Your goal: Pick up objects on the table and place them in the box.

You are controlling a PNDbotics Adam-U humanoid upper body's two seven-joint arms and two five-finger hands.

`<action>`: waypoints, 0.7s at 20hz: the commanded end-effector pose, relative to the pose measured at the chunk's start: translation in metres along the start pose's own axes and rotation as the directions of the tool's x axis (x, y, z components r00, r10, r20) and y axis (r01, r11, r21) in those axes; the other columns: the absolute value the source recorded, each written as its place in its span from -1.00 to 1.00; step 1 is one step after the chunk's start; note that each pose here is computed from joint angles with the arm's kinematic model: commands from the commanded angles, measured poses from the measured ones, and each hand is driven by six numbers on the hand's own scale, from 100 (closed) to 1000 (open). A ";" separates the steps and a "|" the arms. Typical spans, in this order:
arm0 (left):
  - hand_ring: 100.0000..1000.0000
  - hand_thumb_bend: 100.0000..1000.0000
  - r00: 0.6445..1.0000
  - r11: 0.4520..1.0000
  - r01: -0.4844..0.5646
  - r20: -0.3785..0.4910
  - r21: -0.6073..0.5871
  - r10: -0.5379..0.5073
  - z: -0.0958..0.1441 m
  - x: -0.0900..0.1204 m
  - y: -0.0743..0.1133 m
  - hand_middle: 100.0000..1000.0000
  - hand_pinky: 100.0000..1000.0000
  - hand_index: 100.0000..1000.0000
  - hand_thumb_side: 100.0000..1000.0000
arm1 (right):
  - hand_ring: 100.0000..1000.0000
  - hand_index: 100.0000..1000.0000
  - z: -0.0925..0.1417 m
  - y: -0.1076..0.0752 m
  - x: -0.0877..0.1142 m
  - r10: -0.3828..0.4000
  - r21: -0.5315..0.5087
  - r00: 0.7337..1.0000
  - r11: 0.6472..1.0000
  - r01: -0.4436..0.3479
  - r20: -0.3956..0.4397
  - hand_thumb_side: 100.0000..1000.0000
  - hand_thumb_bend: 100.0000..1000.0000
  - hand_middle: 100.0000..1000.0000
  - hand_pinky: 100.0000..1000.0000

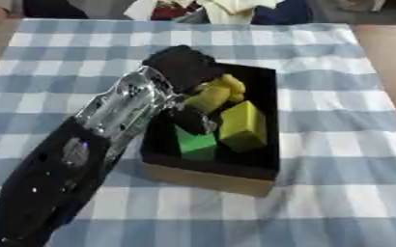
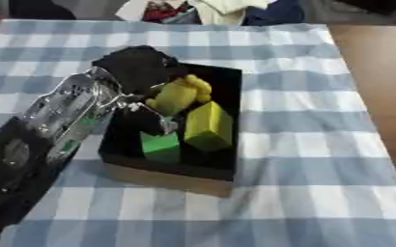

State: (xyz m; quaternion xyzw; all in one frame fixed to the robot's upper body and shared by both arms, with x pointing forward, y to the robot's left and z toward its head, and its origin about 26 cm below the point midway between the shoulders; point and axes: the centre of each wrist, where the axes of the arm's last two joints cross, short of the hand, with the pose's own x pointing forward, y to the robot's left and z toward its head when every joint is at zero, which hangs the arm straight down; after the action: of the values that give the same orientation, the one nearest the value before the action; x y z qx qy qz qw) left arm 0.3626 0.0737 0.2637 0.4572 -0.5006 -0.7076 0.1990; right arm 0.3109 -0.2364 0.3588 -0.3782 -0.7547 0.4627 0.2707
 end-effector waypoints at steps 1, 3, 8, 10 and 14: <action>0.86 0.06 0.999 0.999 0.007 -0.051 0.053 -0.004 0.010 -0.010 0.013 0.71 0.95 0.90 0.52 | 0.89 0.81 0.002 -0.009 0.002 0.024 -0.030 1.000 0.999 -0.024 -0.001 1.00 -0.96 0.64 0.95; 0.84 -0.03 0.997 0.995 -0.006 -0.077 0.095 0.013 0.017 -0.014 0.019 0.68 0.90 0.88 0.64 | 0.89 0.81 0.003 -0.009 0.002 0.021 -0.032 1.000 0.999 -0.021 -0.001 1.00 -0.96 0.64 0.95; 0.76 -0.58 0.977 0.957 -0.027 -0.195 0.289 0.086 0.049 -0.036 0.038 0.61 0.73 0.80 0.79 | 0.90 0.81 0.004 -0.010 0.002 0.018 -0.051 1.000 0.999 -0.018 -0.002 1.00 -0.95 0.65 0.95; 0.72 -1.00 0.962 0.926 -0.035 -0.237 0.376 0.133 0.064 -0.045 0.047 0.57 0.61 0.80 0.87 | 0.90 0.82 0.005 -0.010 0.002 0.008 -0.075 1.000 0.997 -0.009 -0.006 1.00 -1.00 0.67 0.95; 0.65 -1.00 0.924 0.846 -0.070 -0.285 0.529 0.255 0.096 -0.066 0.055 0.51 0.46 0.80 0.84 | 0.89 0.83 0.009 -0.013 0.005 -0.039 -0.144 0.999 0.989 0.041 0.015 1.00 -1.00 0.66 0.92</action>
State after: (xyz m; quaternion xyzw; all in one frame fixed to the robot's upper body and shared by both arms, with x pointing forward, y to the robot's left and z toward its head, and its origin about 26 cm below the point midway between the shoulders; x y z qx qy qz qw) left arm 0.3152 0.1383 0.3360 0.5516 -0.6472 -0.4758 0.2246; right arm 0.3050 -0.2387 0.3591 -0.3749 -0.7836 0.4191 0.2641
